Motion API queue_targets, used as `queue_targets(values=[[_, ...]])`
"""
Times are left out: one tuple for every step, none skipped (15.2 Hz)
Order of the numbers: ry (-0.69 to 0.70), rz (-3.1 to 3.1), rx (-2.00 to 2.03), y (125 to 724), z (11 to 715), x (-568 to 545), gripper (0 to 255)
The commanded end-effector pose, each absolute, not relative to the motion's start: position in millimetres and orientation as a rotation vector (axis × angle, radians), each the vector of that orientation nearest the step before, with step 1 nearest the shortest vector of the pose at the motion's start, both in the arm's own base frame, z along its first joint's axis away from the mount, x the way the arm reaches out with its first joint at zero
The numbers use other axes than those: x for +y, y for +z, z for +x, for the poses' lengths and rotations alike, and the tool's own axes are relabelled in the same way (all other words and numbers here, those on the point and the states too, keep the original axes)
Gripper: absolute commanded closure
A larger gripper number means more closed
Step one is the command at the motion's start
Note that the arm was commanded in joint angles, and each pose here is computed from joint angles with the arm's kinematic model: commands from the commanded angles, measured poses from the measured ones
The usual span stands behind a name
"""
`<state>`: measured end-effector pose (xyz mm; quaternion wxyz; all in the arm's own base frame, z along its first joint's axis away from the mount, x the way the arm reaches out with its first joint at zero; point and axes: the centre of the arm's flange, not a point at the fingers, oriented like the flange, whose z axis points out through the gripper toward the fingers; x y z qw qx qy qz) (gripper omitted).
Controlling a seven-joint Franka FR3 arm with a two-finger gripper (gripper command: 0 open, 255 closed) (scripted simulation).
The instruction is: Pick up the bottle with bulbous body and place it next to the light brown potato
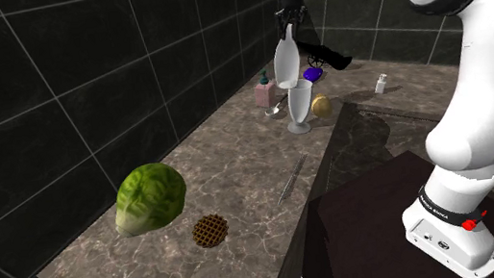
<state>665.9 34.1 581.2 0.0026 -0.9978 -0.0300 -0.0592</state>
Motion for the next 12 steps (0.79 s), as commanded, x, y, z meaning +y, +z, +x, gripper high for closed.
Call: queue_targets(values=[[-0.187,-3.129,-0.095,584,678,12,255],[-0.187,-3.129,-0.095,584,684,1,255],[-0.187,-3.129,-0.095,584,690,-12,255],[-0.187,-3.129,-0.095,579,690,-12,255],[-0.187,-3.129,-0.095,574,690,-12,255],[-0.187,-3.129,-0.095,569,690,-12,255],[-0.187,-3.129,-0.095,563,690,-12,255],[-0.187,-3.129,-0.095,558,690,-12,255],[-0.187,-3.129,-0.095,553,690,-12,255],[-0.187,-3.129,-0.095,547,690,-12,255],[-0.187,-3.129,-0.095,542,690,-12,255],[-0.187,-3.129,-0.095,537,690,-12,255]])
